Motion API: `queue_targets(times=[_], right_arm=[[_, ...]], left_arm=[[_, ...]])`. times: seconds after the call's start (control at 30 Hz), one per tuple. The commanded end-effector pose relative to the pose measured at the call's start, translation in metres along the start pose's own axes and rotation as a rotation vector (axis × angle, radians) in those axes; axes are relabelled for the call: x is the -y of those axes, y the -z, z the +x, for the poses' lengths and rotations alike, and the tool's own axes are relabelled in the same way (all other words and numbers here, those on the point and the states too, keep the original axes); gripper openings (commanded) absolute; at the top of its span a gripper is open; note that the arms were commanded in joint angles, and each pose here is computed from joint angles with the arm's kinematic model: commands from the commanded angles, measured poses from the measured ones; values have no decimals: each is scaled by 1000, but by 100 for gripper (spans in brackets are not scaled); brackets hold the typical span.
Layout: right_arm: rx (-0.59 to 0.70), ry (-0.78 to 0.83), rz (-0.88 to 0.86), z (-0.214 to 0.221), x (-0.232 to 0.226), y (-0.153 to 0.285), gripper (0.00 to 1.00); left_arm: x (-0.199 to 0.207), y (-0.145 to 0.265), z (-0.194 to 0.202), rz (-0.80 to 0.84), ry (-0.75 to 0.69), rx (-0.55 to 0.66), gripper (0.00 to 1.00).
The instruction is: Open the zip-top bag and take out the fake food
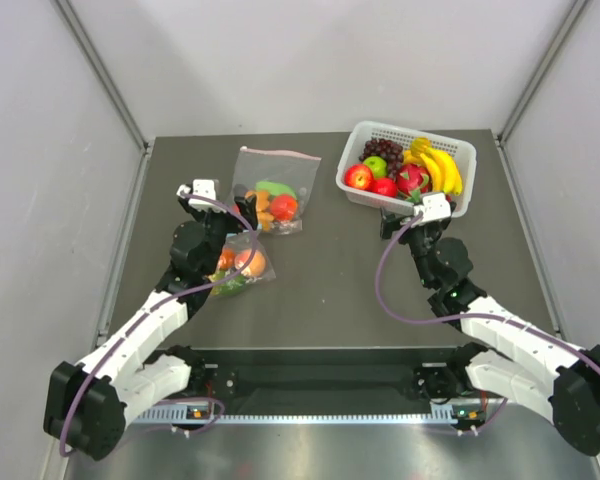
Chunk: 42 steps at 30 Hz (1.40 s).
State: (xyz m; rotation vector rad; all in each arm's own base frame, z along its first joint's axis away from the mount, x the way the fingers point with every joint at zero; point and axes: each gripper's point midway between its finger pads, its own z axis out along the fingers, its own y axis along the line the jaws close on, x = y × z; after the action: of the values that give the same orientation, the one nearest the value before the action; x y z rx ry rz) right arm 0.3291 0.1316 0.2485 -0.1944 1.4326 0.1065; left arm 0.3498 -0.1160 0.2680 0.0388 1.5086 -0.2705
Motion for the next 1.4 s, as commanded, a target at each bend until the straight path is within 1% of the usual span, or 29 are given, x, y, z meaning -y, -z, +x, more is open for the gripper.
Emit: queue_targets(times=[0.0, 0.17, 0.37, 0.4, 0.43, 0.5, 0.57, 0.7, 0.9, 1.0, 1.1, 1.2, 1.23, 1.27, 1.3, 1.33, 1.37], right_arm=[[53, -31, -7, -24, -4, -6, 100], [45, -26, -7, -23, -5, -8, 100], [42, -25, -5, -21, -5, -7, 100], [43, -25, -4, -22, -4, -8, 100], [41, -25, 1, -21, -4, -8, 100], [35, -22, 6, -19, -2, -8, 100], [31, -22, 23, -19, 0, -8, 100], [19, -19, 48, -16, 4, -8, 100], [15, -17, 49, -15, 4, -9, 100], [10, -14, 56, -14, 5, -10, 100], [5, -13, 57, -12, 5, -10, 100], [0, -11, 56, -11, 5, -10, 100], [0, -13, 58, -11, 5, -10, 100], [0, -13, 58, -12, 5, -9, 100], [0, -13, 56, -11, 5, -9, 100], [0, -13, 56, -11, 5, -9, 100], [1, -15, 58, -12, 5, -9, 100]], left_arm=[[-4, -4, -25, -37, 10, 68, 99], [-7, -6, -24, -53, 1, 59, 99], [-6, -12, -12, -56, -15, 5, 99], [-8, -14, -13, -72, -15, 0, 99], [-19, -15, -6, -138, -4, -29, 99], [-29, -15, -2, -210, 4, -51, 99], [-42, -11, 9, -295, -2, -89, 99], [-47, 3, 33, -361, -2, -143, 99], [-33, 22, 81, -316, 33, -230, 99], [-32, 28, 91, -329, 30, -240, 99], [-26, 26, 102, -312, 17, -266, 99], [-16, 15, 120, -275, -2, -323, 99], [-14, 12, 135, -266, -21, -366, 99], [-9, 10, 142, -241, -25, -393, 99], [-5, 4, 140, -235, -18, -398, 99], [-4, 3, 152, -235, -33, -435, 99], [-3, 1, 156, -232, -37, -448, 99]])
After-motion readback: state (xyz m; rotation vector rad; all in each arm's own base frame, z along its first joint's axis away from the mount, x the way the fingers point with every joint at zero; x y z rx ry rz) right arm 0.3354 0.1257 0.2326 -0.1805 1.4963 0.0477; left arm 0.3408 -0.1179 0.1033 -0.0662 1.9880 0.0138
